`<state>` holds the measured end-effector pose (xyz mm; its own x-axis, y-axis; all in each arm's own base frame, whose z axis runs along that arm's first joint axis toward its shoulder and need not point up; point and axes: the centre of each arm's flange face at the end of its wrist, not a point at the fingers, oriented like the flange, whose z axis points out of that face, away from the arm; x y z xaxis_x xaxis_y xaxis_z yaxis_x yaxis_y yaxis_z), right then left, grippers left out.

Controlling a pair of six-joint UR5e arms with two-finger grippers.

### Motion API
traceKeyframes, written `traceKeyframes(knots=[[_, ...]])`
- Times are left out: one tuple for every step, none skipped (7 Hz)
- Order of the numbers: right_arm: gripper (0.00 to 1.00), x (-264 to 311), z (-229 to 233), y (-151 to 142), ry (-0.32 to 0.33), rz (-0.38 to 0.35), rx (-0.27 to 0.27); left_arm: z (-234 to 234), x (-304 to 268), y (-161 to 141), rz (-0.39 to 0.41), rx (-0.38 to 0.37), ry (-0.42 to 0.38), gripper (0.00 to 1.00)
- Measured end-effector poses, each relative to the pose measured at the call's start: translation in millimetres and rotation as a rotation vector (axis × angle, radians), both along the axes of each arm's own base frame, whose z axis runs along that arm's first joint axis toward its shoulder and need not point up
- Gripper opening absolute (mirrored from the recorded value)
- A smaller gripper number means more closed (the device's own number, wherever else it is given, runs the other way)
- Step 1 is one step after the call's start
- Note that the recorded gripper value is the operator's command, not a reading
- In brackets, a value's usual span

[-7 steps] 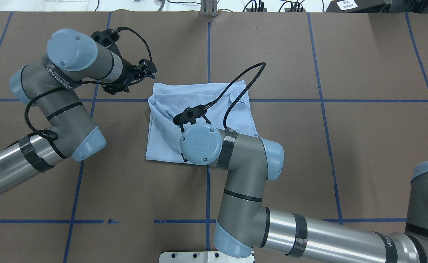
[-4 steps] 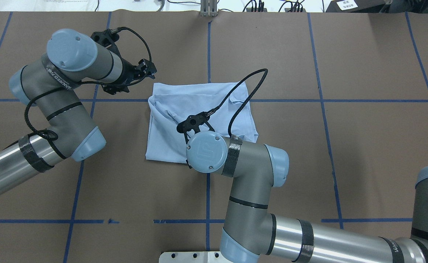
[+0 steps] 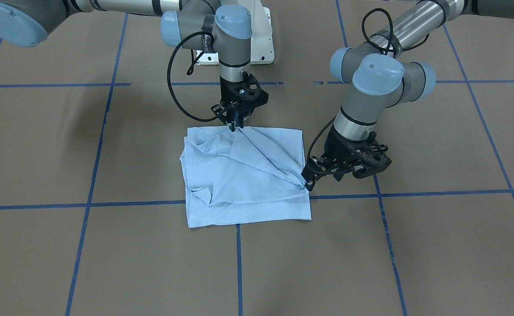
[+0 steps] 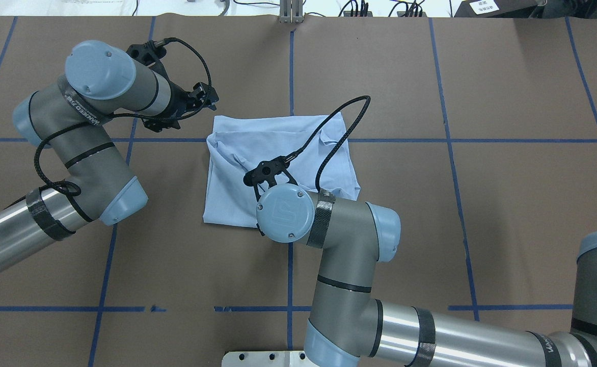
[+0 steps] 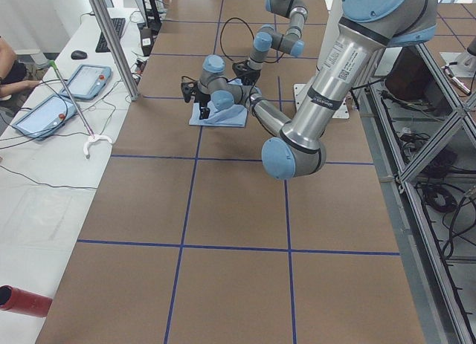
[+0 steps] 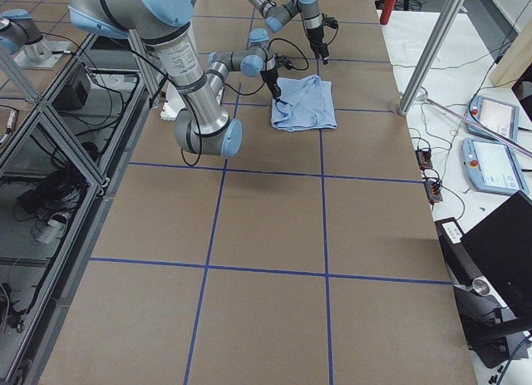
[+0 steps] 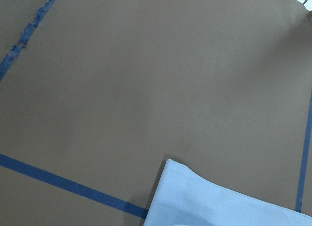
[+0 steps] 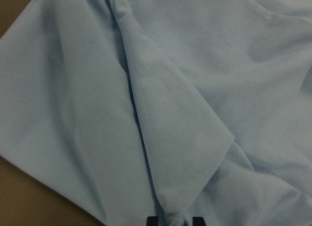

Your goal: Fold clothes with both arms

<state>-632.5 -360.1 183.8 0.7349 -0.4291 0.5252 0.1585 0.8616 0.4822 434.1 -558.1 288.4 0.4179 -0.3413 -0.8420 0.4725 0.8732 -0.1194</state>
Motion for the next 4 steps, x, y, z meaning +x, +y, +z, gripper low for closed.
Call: traceKeyframes(knots=[[0.20,-0.4,2.0,-0.6,0.005,0.003,0.002,0.7,0.9,0.3,0.001,-0.001,-0.001,1.00],[0.00,-0.6,3.9,-1.1,0.009,0.006,0.004,1.2,1.4,0.3,0.001,-0.001,-0.002,1.00],[0.00,-0.7,4.4,-1.6,0.011,0.009,0.007,1.8,1.7,0.4,0.001,-0.002,-0.003,1.00],[0.00,-0.1,3.0,-2.1,0.008,0.012,0.009,2.4,2.2,0.6,0.001,-0.002,-0.004,1.00]])
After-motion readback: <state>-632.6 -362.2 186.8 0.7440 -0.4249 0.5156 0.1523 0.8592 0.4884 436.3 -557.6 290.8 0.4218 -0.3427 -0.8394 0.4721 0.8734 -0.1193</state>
